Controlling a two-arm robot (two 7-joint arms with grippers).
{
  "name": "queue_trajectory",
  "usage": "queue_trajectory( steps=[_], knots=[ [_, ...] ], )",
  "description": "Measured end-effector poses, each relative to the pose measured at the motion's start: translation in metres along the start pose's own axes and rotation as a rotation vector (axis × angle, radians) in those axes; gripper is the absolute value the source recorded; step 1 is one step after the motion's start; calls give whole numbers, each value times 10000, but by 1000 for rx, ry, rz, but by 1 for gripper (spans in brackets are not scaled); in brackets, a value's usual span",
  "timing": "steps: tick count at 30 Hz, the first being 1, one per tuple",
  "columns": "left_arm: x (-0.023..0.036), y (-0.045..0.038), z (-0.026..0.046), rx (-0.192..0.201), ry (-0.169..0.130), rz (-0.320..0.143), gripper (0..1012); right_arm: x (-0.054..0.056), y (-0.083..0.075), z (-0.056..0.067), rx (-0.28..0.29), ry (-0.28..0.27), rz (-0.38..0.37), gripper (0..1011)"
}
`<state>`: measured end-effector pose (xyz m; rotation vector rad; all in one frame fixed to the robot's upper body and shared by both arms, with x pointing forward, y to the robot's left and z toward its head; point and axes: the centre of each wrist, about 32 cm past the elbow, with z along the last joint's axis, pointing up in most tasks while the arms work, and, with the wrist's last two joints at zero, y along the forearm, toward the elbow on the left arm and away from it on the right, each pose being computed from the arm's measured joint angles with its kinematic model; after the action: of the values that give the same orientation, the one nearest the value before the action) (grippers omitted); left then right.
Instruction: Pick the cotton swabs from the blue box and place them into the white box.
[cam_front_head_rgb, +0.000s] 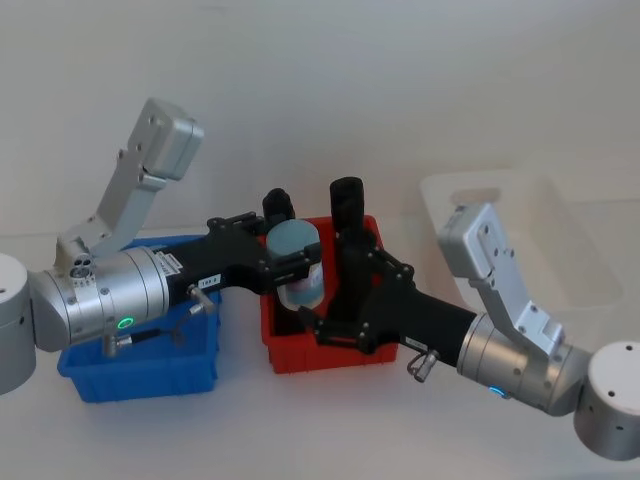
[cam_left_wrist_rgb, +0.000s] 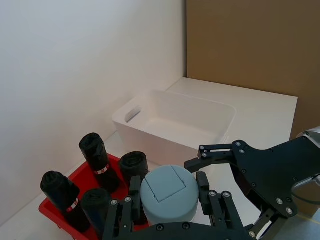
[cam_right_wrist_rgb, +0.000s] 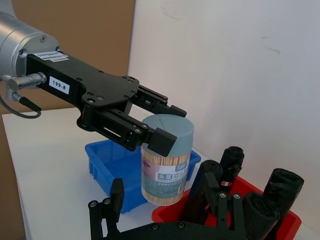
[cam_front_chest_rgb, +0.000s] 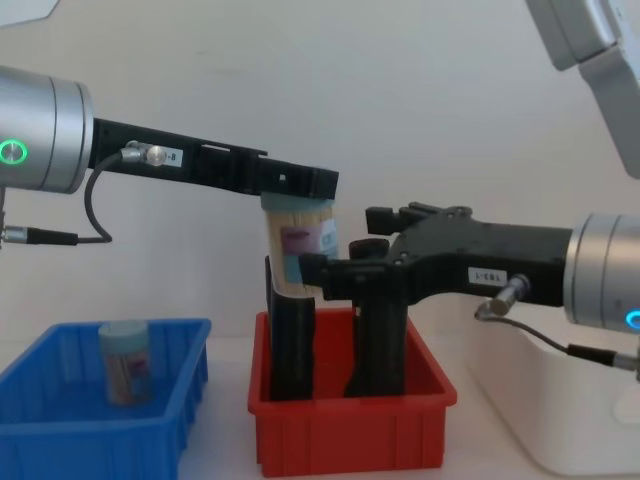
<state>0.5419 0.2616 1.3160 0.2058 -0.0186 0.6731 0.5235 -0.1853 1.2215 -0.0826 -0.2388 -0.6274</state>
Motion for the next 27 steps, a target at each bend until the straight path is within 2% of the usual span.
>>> queue_trajectory(
  steps=[11, 14, 27],
  knots=[
    [0, 0, 0, 0, 0, 0, 669, 65, 136, -34, 5, 12, 11, 1002],
    [0, 0, 0, 0, 0, 0, 669, 77, 167, -48, 10, 22, 14, 969],
    [2, 2, 1, 0, 0, 2, 669, 116, 271, -98, 33, 71, 33, 618]
  ],
)
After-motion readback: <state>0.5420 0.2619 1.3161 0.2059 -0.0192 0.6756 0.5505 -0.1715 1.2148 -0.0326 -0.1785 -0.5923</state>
